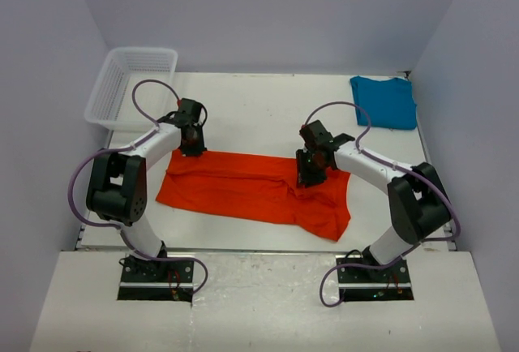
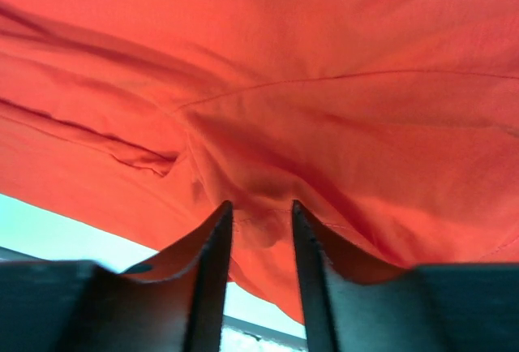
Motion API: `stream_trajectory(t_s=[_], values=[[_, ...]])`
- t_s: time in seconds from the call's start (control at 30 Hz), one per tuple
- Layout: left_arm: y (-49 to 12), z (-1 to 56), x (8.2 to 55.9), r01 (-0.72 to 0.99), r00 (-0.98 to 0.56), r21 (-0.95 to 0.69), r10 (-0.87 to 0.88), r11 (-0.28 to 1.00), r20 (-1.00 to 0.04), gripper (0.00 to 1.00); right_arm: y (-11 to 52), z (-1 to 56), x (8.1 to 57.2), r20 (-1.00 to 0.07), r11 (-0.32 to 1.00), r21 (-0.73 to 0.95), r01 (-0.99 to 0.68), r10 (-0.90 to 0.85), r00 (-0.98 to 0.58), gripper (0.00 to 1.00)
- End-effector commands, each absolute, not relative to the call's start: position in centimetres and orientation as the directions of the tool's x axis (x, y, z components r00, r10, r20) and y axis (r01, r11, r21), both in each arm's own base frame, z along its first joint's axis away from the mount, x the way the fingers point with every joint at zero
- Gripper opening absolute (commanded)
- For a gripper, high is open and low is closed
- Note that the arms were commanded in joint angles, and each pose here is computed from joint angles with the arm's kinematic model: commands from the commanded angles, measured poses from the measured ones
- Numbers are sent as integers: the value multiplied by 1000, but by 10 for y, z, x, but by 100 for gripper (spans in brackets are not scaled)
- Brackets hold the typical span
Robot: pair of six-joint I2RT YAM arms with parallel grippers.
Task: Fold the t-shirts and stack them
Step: Fold the other side of the tshirt into a rectangle
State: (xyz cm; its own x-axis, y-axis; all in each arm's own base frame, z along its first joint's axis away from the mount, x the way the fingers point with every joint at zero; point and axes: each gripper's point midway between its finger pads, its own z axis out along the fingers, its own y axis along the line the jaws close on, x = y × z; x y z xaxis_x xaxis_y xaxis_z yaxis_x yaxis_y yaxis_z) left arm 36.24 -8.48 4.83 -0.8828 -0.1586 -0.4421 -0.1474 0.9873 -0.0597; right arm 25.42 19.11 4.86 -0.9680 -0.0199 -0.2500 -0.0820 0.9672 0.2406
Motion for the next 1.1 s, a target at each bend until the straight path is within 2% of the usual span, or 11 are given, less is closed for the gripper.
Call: stream_trajectory(t_s=[0.0, 0.17, 0.3, 0.53, 1.07], values=[[-93, 55, 369, -110, -872, -85, -137, 990, -470, 0, 195, 60, 250, -277, 952, 284, -111, -30, -960, 39], [-94, 53, 368, -107, -873, -90, -137, 990, -468, 0, 192, 53, 242, -270, 950, 284, -129, -50, -962, 47], [-92, 52, 366, -110, -875, -82, -136, 991, -465, 0, 195, 52, 237, -265, 943, 302, -143, -61, -962, 48], [-94, 48, 365, -107, -880, -87, -135, 990, -456, 0, 204, 50, 234, -258, 933, 320, -165, -82, -963, 38], [-93, 48, 363, -103, -881, -82, -129, 991, -455, 0, 218, 33, 237, -224, 928, 325, -179, -108, -969, 26]])
